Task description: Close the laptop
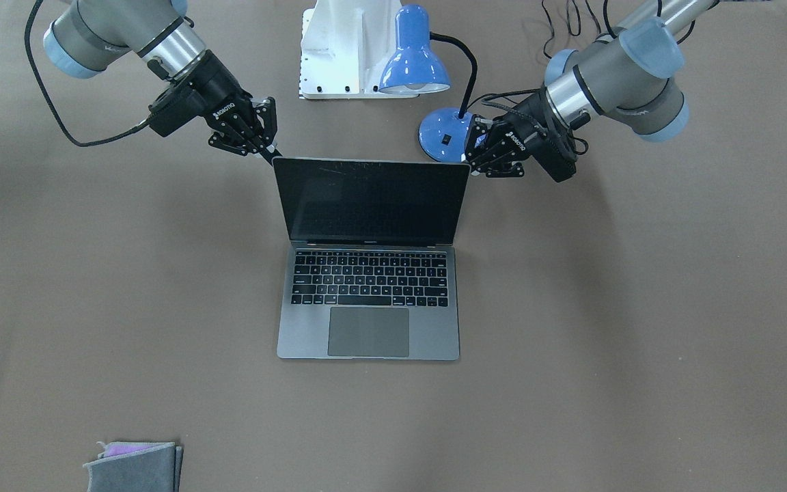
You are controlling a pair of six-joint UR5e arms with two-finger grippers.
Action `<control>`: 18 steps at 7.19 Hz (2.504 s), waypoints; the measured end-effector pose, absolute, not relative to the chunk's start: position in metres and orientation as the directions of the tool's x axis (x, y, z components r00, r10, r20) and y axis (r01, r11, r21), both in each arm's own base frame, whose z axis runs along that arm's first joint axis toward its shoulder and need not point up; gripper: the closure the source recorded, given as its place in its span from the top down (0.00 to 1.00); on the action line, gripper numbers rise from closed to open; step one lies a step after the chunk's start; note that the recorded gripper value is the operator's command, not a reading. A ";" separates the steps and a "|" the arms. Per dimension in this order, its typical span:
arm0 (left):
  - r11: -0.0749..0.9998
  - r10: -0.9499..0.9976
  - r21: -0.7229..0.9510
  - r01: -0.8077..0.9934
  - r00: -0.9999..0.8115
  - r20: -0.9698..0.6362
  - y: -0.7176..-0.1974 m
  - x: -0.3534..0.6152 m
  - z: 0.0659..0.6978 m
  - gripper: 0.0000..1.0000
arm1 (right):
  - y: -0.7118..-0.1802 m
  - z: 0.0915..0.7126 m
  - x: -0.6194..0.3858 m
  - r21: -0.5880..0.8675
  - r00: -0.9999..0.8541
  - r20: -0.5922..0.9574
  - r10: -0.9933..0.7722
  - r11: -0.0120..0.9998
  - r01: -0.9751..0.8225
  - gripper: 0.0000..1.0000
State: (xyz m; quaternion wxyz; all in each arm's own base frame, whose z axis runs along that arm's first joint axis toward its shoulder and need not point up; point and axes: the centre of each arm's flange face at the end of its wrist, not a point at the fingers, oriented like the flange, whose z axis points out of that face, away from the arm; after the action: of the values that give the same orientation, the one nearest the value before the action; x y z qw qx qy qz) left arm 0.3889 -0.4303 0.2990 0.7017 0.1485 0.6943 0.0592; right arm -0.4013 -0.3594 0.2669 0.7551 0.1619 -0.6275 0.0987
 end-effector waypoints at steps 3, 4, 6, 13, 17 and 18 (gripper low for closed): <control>0.949 0.278 0.282 0.139 0.047 -0.959 -0.445 0.388 0.292 0.00 | -0.389 0.243 -0.398 0.114 0.233 0.972 -0.022 0.914 -0.390 0.00; 0.950 0.274 0.279 0.142 0.053 -0.960 -0.449 0.388 0.288 0.00 | -0.404 0.240 -0.398 0.112 0.242 0.970 -0.011 0.906 -0.409 0.00; 0.950 0.266 0.273 0.152 0.065 -0.962 -0.456 0.390 0.284 0.00 | -0.442 0.241 -0.406 0.107 0.264 0.964 0.016 0.889 -0.445 0.00; 0.937 0.215 0.248 0.246 0.152 -0.965 -0.524 0.419 0.295 0.00 | -0.497 0.258 -0.437 0.097 0.326 0.943 0.072 0.875 -0.474 0.00; 0.920 0.185 0.240 0.309 0.196 -0.963 -0.557 0.434 0.298 0.00 | -0.512 0.273 -0.455 0.091 0.358 0.928 0.099 0.875 -0.476 0.00; 0.916 0.178 0.238 0.322 0.207 -0.962 -0.563 0.438 0.299 0.00 | -0.515 0.277 -0.459 0.090 0.366 0.925 0.105 0.875 -0.476 0.00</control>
State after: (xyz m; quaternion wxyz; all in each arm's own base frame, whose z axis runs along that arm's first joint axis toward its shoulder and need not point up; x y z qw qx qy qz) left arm 0.4384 -0.5627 0.2994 0.7509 0.1989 0.6279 -0.0481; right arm -0.4588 -0.5154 0.2766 0.8078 0.1742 -0.5336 0.1798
